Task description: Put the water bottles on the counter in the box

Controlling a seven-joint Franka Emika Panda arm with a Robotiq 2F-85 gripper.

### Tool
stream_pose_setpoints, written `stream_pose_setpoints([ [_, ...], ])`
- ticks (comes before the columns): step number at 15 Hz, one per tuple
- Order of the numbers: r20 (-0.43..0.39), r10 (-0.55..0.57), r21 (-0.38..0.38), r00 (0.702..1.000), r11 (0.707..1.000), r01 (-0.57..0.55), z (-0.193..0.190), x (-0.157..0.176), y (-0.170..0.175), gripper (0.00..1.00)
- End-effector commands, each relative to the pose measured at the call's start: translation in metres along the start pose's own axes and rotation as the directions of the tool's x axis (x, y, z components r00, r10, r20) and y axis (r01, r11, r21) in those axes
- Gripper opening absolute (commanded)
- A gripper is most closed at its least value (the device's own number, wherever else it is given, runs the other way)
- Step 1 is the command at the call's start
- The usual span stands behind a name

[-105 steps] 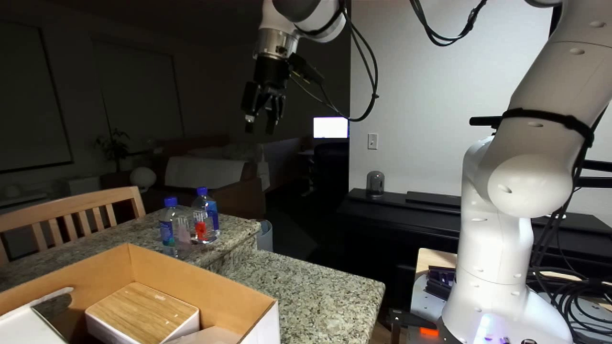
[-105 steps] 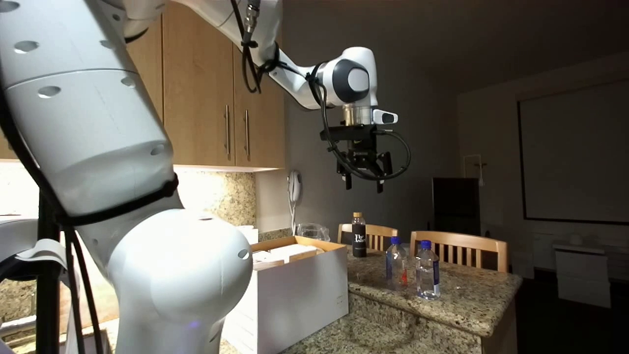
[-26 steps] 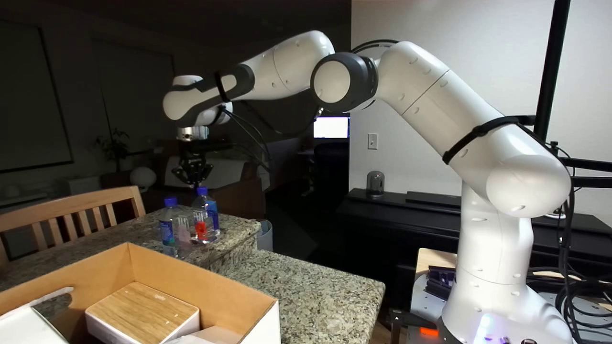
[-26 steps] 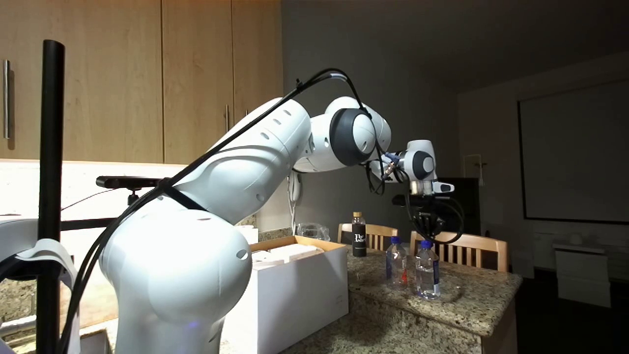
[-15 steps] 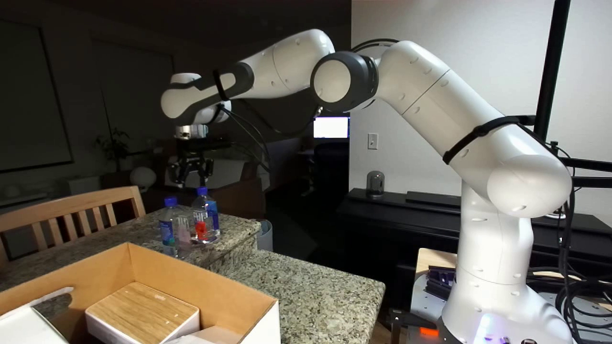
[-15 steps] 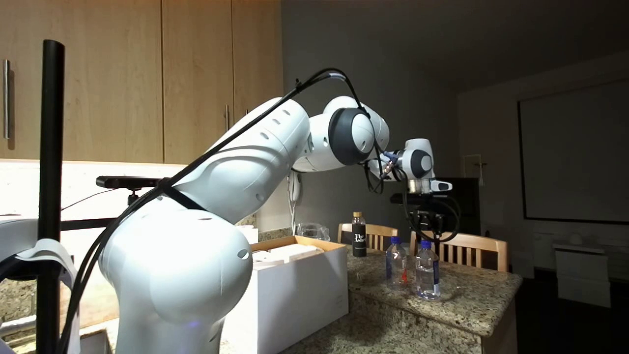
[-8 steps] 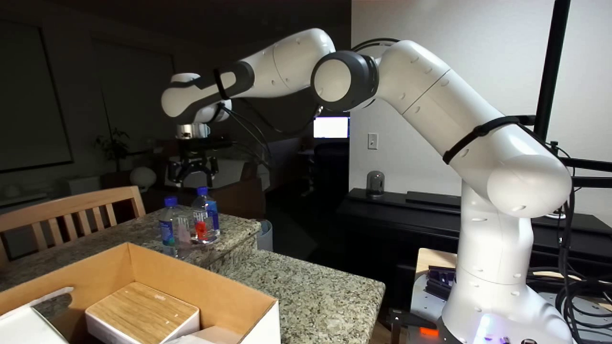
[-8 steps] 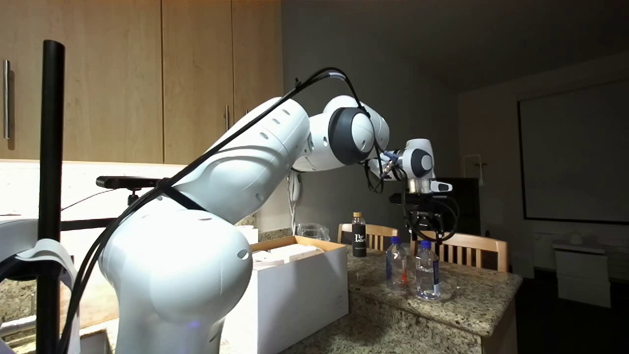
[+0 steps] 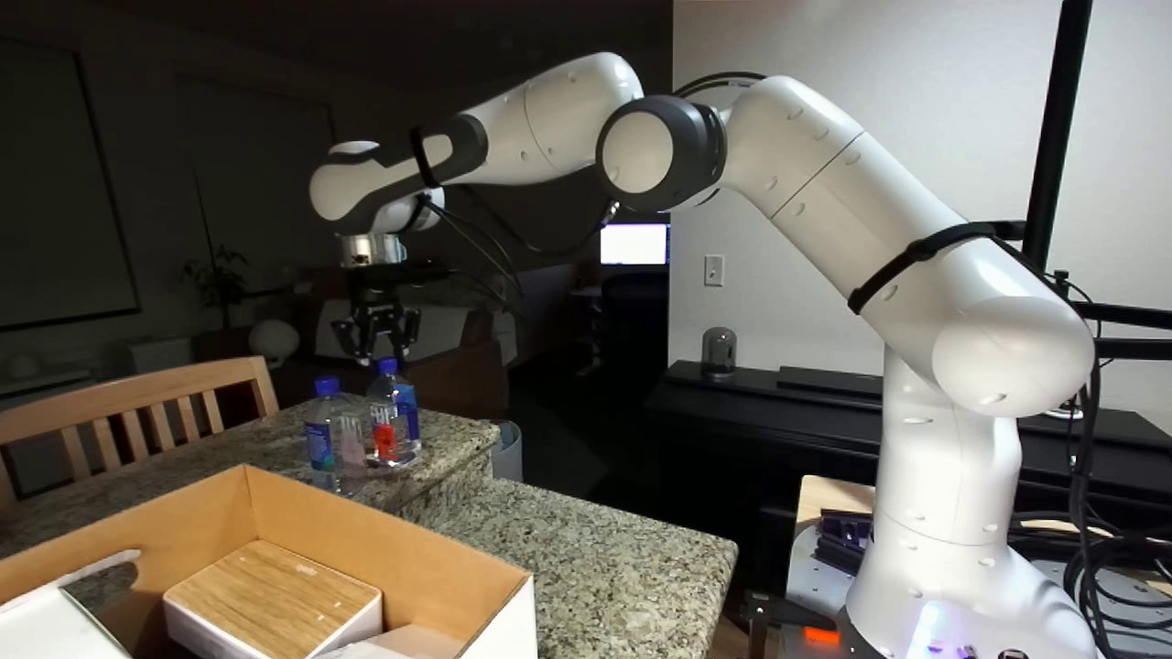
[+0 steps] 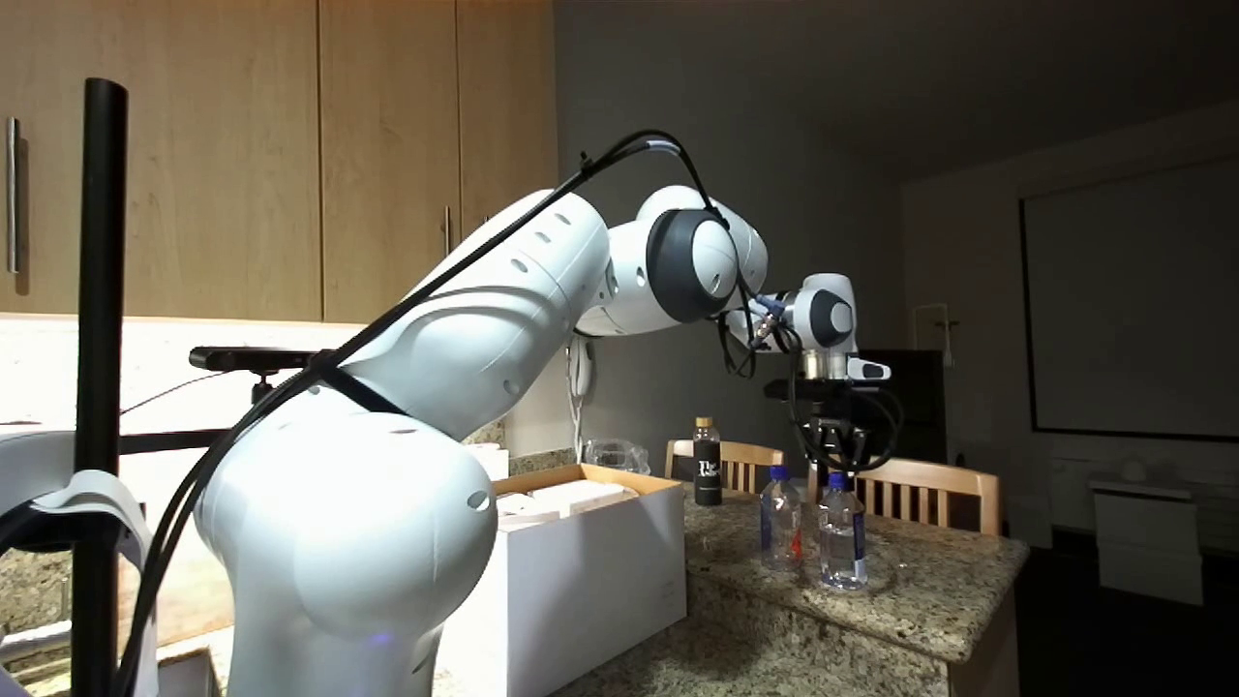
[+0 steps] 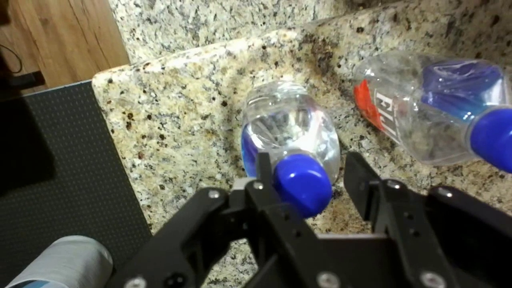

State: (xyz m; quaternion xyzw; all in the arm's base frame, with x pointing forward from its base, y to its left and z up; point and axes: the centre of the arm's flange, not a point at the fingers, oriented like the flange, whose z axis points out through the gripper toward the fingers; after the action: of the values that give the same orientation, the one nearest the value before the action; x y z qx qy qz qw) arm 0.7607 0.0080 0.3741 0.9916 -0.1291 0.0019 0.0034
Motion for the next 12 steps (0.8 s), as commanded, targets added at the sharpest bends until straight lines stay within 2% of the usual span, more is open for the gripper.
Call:
stream_pose_setpoints([
  [1,-0.004,0.027,-0.003,1.000,1.000,-0.027,-0.009,-0.009,0.005,0.20],
  [3,-0.005,0.028,-0.009,1.000,1.000,-0.028,-0.009,-0.008,0.006,0.13],
  [9,-0.002,0.019,-0.008,1.000,1.000,-0.019,-0.017,-0.010,0.003,0.15],
  [12,-0.007,-0.009,0.011,1.000,1.000,0.009,-0.049,-0.016,-0.004,0.15],
])
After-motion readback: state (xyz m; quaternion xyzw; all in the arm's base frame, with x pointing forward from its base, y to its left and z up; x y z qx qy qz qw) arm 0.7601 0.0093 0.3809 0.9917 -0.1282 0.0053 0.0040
